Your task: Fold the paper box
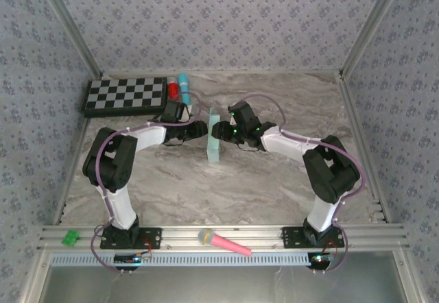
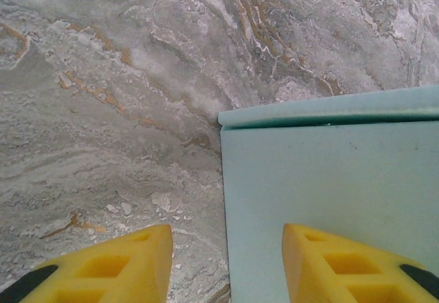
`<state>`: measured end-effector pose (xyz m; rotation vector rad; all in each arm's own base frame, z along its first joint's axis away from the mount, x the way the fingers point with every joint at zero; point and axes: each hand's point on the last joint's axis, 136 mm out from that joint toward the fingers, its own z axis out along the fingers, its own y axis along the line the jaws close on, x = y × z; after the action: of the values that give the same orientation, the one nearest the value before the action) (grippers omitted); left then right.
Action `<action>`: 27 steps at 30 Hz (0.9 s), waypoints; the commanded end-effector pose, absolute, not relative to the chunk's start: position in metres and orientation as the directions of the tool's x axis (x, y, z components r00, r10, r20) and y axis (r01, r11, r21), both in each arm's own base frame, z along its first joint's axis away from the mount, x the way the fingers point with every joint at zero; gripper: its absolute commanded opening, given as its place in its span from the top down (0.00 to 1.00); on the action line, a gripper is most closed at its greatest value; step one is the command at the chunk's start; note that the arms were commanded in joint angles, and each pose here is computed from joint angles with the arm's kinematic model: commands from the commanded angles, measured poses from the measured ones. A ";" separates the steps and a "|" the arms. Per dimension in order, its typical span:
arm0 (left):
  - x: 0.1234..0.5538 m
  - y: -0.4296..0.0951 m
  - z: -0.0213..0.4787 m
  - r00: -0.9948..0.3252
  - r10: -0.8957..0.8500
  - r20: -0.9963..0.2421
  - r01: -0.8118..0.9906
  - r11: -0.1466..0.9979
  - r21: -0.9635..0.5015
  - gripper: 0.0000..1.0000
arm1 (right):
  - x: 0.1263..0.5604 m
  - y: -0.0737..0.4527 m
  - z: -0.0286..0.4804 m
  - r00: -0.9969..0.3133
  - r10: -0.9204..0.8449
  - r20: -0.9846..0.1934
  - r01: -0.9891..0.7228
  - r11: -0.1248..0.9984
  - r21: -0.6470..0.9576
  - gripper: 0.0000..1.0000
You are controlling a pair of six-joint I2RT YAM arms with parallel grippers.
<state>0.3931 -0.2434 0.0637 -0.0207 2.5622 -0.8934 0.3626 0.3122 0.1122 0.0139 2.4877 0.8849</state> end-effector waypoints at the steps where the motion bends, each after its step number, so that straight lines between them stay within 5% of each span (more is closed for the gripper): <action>1: 0.395 -0.245 0.088 -0.893 -0.131 -0.430 0.164 0.796 -0.582 0.53 | 0.354 0.294 0.102 -0.890 0.175 -0.420 -0.083 0.845 0.528 0.50; 10: 0.400 -0.216 0.120 -0.837 -0.155 -0.524 0.120 0.883 -0.453 0.50 | 0.361 0.294 0.150 -0.844 0.196 -0.500 -0.143 0.815 0.562 0.48; 14: 0.394 -0.207 0.146 -0.796 -0.151 -0.586 0.129 0.903 -0.409 0.38 | 0.359 0.285 0.161 -0.820 0.187 -0.540 -0.171 0.821 0.544 0.48; 19: 0.380 -0.218 0.172 -0.772 -0.096 -0.629 0.164 0.925 -0.342 0.20 | 0.355 0.255 0.147 -0.817 0.173 -0.550 -0.122 0.880 0.459 0.47; 27: 0.362 -0.261 0.172 -0.835 0.005 -0.550 0.234 0.908 -0.348 0.12 | 0.329 0.252 0.105 -0.866 0.161 -0.474 -0.124 0.849 0.514 0.55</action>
<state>0.3690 -0.2566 0.1808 0.1373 2.4348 -0.6015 0.3436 0.2490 0.1156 0.0478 2.4922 0.6921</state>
